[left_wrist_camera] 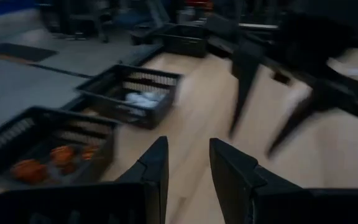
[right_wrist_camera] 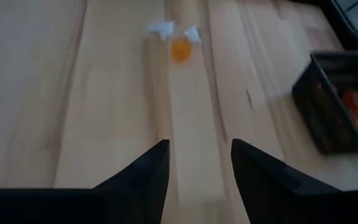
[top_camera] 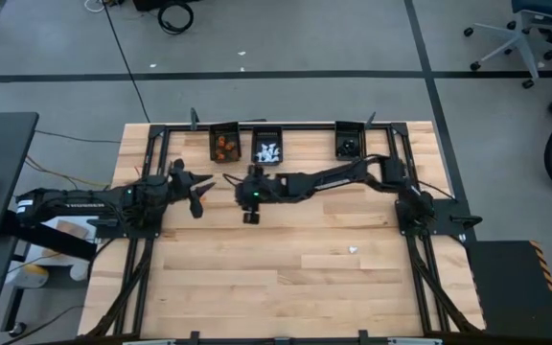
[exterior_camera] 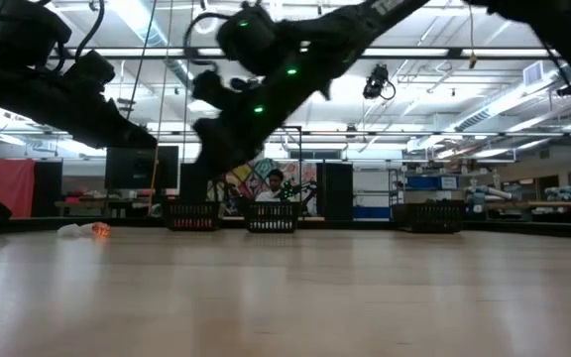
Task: Sort Halloween decoration
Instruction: Put the orange pumpkin toy into the left black bin
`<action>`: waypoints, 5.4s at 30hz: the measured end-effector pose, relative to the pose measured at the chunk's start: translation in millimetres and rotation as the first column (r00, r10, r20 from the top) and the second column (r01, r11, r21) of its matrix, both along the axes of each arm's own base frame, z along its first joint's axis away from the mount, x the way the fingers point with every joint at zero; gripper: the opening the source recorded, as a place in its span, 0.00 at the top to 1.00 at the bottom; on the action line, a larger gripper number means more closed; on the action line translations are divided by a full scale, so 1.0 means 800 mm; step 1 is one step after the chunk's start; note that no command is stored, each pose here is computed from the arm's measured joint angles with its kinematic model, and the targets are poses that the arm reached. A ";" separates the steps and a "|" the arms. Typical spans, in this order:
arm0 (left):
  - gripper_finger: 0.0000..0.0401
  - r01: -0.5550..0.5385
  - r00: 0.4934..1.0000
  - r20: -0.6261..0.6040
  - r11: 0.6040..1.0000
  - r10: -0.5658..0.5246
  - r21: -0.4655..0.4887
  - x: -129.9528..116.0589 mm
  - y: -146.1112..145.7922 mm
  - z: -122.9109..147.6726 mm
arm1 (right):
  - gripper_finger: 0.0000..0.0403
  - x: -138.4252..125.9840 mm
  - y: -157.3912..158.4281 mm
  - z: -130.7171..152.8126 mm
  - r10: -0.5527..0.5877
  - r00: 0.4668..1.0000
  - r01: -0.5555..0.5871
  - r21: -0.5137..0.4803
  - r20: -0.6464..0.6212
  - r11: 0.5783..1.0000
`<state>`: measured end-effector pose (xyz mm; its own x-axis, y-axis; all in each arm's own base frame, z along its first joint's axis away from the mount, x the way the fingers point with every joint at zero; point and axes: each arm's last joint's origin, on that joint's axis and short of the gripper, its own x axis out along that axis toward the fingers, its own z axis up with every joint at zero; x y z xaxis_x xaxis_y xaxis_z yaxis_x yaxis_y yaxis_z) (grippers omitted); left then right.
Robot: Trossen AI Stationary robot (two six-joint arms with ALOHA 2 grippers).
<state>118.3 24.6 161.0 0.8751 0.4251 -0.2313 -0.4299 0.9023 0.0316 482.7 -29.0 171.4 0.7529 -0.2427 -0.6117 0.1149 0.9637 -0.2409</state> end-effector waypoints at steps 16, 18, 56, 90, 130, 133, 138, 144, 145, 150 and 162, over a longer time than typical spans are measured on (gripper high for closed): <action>0.76 0.057 0.998 -0.013 0.965 -0.062 -0.257 0.011 -0.003 -0.015 | 0.56 -0.144 0.064 -0.038 -0.018 0.990 0.016 0.013 0.142 1.000; 0.76 0.020 0.998 -0.050 0.956 -0.036 -0.292 0.013 -0.002 -0.020 | 0.56 -0.151 0.068 -0.041 -0.023 0.980 0.022 0.008 0.198 1.000; 0.51 -0.204 0.263 -0.945 0.946 -0.196 -0.253 0.110 0.038 -0.011 | 0.56 -0.176 0.034 -0.066 0.103 0.986 -0.090 -0.102 0.131 0.991; 0.73 -0.045 0.173 -0.949 0.960 -0.264 -0.275 0.119 0.046 -0.029 | 0.56 -0.176 0.034 -0.066 0.104 0.986 -0.090 -0.103 0.129 0.991; 0.81 -0.058 0.363 -0.895 0.965 0.260 0.257 0.171 0.137 0.044 | 0.56 -0.177 0.034 -0.068 0.092 0.990 -0.081 -0.101 0.108 0.992; 0.80 -0.075 0.379 -0.890 0.967 0.253 0.243 0.165 0.155 0.045 | 0.56 -0.177 0.034 -0.068 0.092 0.990 -0.081 -0.101 0.108 0.992; 0.80 -0.097 0.436 -0.879 0.981 0.193 0.168 0.161 0.180 0.037 | 0.56 -0.177 0.031 -0.068 0.086 0.990 -0.075 -0.101 0.108 0.992; 0.80 -0.116 0.412 -0.898 0.986 0.155 0.117 0.164 0.199 0.005 | 0.56 -0.177 0.031 -0.068 0.087 0.991 -0.076 -0.101 0.106 0.992; 0.80 -0.119 0.405 -0.902 0.987 0.150 0.111 0.164 0.202 0.000 | 0.56 -0.177 0.031 -0.069 0.087 0.991 -0.076 -0.100 0.105 0.992; 0.80 -0.130 0.364 -0.922 0.988 0.130 0.087 0.164 0.210 -0.018 | 0.56 -0.178 0.031 -0.069 0.087 0.991 -0.077 -0.100 0.099 0.992; 0.79 -0.122 0.361 -0.924 0.989 0.124 0.085 0.166 0.211 -0.021 | 0.56 -0.178 0.031 -0.070 0.086 0.992 -0.077 -0.099 0.095 0.992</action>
<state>250.8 193.1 143.9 0.0505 0.5097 -0.8589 -0.2363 0.8417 0.4856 340.2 -4.0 115.7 0.8284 -0.2315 -0.5100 0.0646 0.9440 -0.3235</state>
